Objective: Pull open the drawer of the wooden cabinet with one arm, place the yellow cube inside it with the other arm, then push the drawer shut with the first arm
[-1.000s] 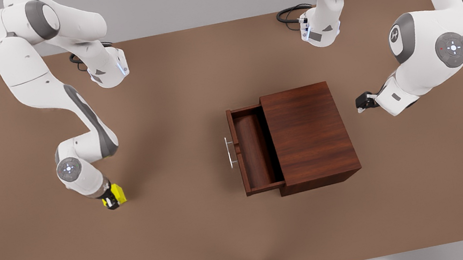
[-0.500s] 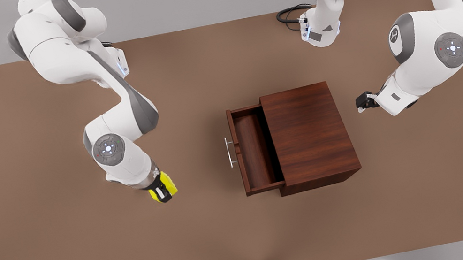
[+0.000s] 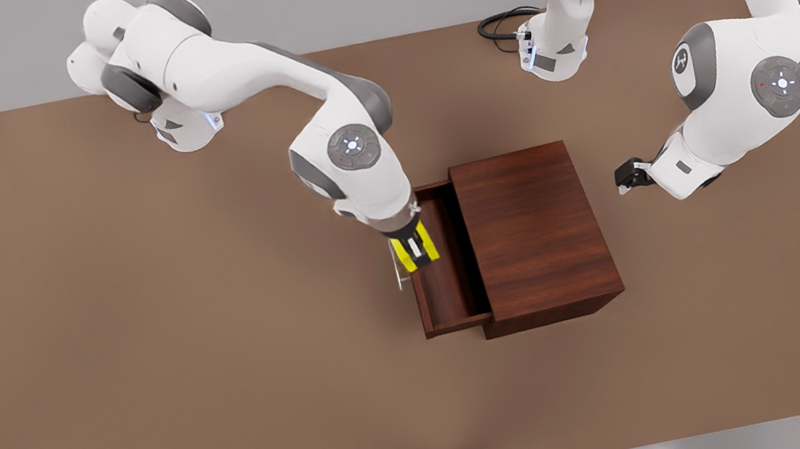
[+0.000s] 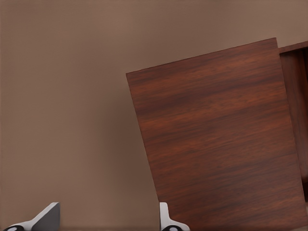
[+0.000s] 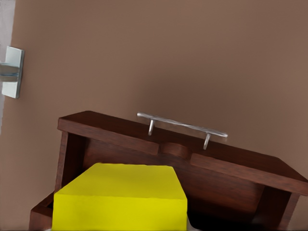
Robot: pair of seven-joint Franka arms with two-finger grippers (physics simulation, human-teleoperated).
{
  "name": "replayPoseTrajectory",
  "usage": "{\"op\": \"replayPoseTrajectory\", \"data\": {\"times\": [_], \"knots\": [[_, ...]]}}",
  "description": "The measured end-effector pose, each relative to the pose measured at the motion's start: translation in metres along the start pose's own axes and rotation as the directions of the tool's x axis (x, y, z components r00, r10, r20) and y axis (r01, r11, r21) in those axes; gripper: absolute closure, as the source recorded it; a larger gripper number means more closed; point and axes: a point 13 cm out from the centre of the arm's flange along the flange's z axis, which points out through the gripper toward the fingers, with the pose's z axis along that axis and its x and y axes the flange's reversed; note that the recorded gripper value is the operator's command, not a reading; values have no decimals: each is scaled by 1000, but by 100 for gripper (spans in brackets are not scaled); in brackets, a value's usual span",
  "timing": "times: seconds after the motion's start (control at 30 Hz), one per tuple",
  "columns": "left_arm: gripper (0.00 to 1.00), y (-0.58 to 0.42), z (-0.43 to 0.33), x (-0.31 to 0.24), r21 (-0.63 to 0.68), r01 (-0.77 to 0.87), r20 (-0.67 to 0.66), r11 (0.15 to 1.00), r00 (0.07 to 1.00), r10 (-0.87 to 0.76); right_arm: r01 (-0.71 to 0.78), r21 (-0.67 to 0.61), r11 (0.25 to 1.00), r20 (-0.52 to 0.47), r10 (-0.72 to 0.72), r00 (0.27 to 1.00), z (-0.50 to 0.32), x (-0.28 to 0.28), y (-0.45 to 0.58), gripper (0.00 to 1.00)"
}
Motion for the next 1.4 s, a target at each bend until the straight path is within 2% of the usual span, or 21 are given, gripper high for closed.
{"op": "replayPoseTrajectory", "data": {"times": [0.17,0.4,0.43,0.47,0.67,0.73,0.77,0.83,0.9,0.93,1.0,1.03,1.1,1.23,1.3,1.4], "knots": [[0,0,1,0,0,-1,-1,1000,1000,1,-119,-74,990,-13,118,993,42,35,6,46],[0,0,1,0,0,-2,-2,1000,1000,2,-273,-98,957,-36,270,962,52,40,10,46],[0,0,1,0,0,-2,-2,1000,1000,2,-290,-96,952,-36,288,957,53,40,9,33],[0,0,1,0,0,-2,-2,1000,1000,2,-307,-91,947,-36,305,952,54,40,8,0],[0,-5,-8,-8,-14,-15,18,1000,1000,15,-393,-74,917,-22,392,920,39,26,10,0],[0,-13,-13,-12,-25,-29,28,999,999,30,-462,-63,885,-25,461,887,-2,-24,32,0],[0,-18,-20,-17,-32,-35,43,999,998,37,-507,-44,861,-18,507,862,-23,-67,45,0],[0,-51,-33,-44,-62,-68,75,996,995,73,-606,-8,795,45,606,794,-49,-196,64,0],[0,-150,-40,-67,-112,-165,99,980,979,176,-678,0,735,110,674,730,-88,-334,62,0],[0,-212,-34,-68,-136,-218,102,966,967,232,-686,6,727,157,677,719,-105,-393,47,0],[0,-321,-6,-62,-163,-280,111,946,947,300,-663,30,748,275,631,725,-127,-495,5,0],[0,-358,12,-60,-162,-282,121,946,945,303,-624,72,778,321,574,753,-131,-528,-21,0],[0,-416,56,-61,-151,-252,160,956,948,275,-499,204,842,341,416,843,-134,-549,-79,0],[0,-474,133,-80,-109,-116,264,987,954,142,-184,363,913,233,103,967,-140,-534,-140,0],[0,-491,151,-87,-81,-55,317,995,945,78,-31,398,917,160,-36,986,-133,-532,-142,0],[0,-506,168,-94,-27,34,368,999,930,-21,174,421,890,64,-221,973,-125,-529,-139,0]]}}
